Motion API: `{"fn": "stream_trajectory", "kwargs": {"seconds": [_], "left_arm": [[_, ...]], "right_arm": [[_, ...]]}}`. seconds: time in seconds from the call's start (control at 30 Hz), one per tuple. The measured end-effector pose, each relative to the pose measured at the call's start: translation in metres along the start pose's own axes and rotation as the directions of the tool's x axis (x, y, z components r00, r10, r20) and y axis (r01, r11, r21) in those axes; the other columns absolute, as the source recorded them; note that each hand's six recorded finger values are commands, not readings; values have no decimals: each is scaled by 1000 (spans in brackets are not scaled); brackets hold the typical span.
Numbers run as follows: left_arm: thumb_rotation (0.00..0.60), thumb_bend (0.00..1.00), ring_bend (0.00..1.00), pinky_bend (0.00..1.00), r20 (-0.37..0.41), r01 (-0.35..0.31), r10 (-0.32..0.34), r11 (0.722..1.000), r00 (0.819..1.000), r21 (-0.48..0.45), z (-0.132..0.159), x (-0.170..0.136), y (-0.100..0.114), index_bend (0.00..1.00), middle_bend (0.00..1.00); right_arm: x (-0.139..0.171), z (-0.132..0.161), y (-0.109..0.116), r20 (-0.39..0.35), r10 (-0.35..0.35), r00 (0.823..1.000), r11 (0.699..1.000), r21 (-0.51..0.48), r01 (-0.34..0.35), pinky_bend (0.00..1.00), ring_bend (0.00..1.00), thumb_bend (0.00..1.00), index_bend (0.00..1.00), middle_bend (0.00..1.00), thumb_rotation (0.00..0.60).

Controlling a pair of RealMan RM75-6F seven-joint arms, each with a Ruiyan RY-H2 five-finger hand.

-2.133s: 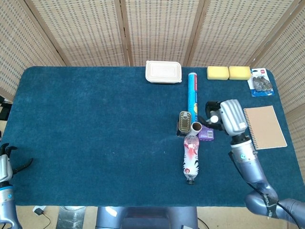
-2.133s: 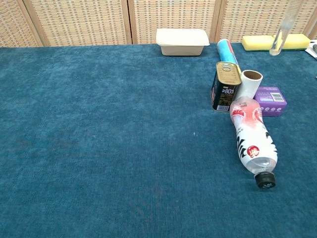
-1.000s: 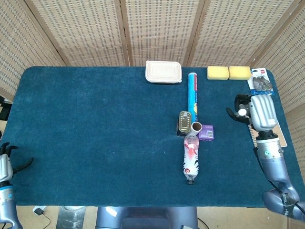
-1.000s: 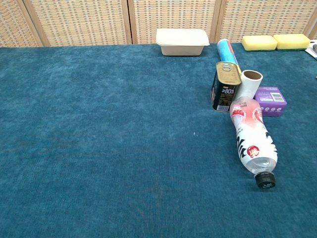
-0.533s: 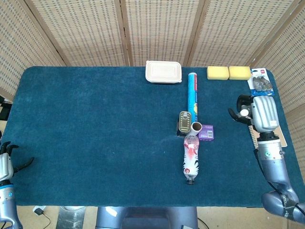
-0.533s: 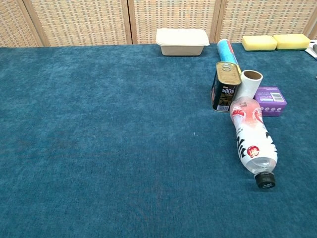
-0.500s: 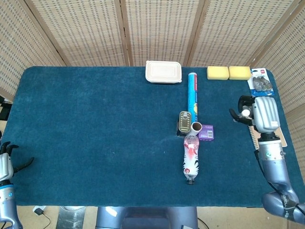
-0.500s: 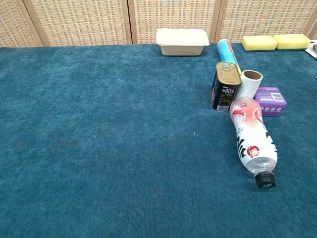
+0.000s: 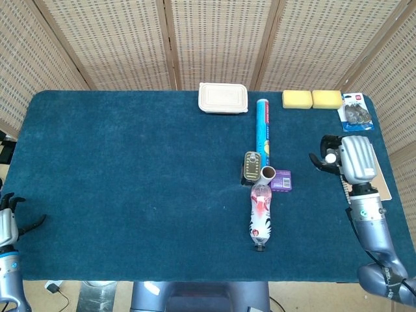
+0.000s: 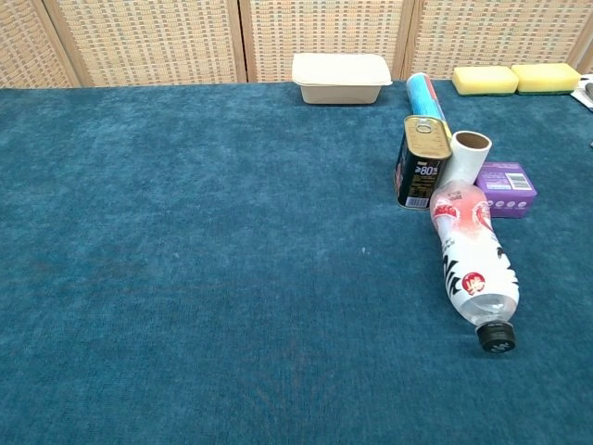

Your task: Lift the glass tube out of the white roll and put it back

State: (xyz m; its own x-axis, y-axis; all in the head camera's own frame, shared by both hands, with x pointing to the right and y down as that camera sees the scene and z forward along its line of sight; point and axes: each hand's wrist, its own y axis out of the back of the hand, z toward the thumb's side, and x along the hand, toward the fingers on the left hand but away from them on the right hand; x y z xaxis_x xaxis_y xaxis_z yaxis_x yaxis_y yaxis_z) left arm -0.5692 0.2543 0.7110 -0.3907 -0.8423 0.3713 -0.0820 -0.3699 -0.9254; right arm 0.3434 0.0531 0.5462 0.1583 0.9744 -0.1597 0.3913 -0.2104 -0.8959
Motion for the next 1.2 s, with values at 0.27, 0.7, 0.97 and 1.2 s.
{"fn": "stream_trajectory", "kwargs": {"seconds": [0.27,0.7,0.97,1.2], "left_arm": [[379,29,79,198,2,4,-4,1000,1000,2,0,1,-1,317,175],[380,30,79,198,0,5,-5,1000,1000,2,1,1,-1,316,176],[379,29,79,198,4,1,-1,1000,1000,-8,0,-1,0,316,176],[382,29,80,198,2,5,-5,1000,1000,6,1,1,-1,317,175]], "right_arm": [[1,-9,-9,-88,15,996,982,189,2,962,1000,333,810,994,600],[0,-27,-12,-79,44,996,970,243,-24,962,1000,333,810,995,600],[-4,-19,-9,-9,59,998,992,109,-58,962,1000,334,811,998,600],[-11,-60,14,188,-32,982,999,27,27,961,1000,333,811,998,600]]}}
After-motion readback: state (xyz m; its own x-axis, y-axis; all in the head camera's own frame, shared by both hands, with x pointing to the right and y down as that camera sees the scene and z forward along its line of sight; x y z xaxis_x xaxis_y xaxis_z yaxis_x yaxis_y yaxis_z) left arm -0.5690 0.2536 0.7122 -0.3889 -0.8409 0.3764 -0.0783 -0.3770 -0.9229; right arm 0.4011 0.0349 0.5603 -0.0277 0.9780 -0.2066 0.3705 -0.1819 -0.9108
